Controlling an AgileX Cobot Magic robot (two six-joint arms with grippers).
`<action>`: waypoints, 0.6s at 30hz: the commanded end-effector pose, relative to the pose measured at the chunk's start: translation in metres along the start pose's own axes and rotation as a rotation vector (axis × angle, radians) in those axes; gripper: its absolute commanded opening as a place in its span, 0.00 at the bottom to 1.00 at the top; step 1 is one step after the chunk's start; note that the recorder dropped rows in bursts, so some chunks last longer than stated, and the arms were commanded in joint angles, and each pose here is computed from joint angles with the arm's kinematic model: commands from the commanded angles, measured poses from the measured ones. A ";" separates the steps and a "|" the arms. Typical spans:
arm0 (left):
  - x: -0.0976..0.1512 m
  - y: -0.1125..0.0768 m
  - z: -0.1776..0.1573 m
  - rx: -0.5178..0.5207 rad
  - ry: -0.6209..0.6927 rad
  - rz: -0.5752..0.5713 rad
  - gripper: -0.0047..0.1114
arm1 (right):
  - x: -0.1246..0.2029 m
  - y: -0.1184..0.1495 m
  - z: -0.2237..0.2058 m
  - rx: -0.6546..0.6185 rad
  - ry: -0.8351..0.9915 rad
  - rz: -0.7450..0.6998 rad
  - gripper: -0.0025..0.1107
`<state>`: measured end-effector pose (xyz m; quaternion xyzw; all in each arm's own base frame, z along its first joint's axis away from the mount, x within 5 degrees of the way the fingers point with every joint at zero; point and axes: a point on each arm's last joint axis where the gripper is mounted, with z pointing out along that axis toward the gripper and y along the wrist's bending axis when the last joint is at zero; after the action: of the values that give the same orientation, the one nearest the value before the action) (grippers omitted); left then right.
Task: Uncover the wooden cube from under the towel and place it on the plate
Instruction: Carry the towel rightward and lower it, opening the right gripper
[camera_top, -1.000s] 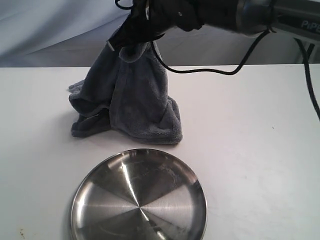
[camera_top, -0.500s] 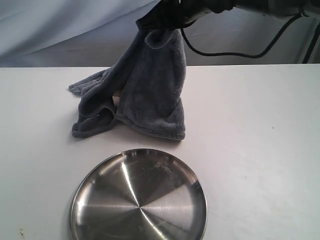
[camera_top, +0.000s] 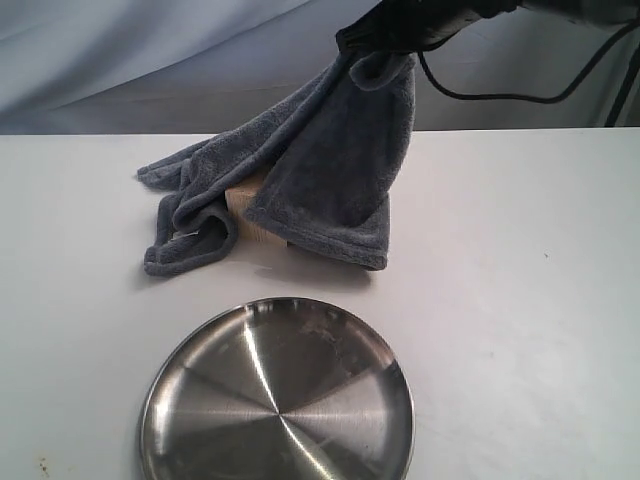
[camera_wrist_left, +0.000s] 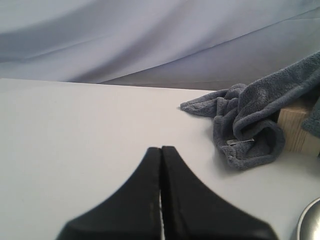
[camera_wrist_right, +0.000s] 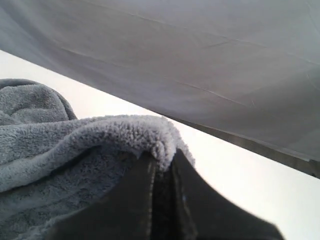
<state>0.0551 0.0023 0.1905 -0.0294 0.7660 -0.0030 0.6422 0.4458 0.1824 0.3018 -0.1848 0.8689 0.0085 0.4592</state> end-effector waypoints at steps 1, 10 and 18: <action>0.001 0.000 0.000 0.001 -0.001 -0.008 0.04 | 0.010 -0.002 0.016 0.004 0.021 0.002 0.02; 0.001 0.000 0.000 0.001 -0.001 -0.008 0.04 | 0.032 -0.009 0.045 0.020 0.089 0.087 0.02; 0.001 0.000 0.000 0.001 -0.001 -0.008 0.04 | 0.065 -0.019 0.067 0.059 0.277 0.125 0.02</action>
<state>0.0551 0.0023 0.1905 -0.0294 0.7660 -0.0030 0.6422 0.4725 0.1616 0.2251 -0.1299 0.9198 -0.0089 0.3702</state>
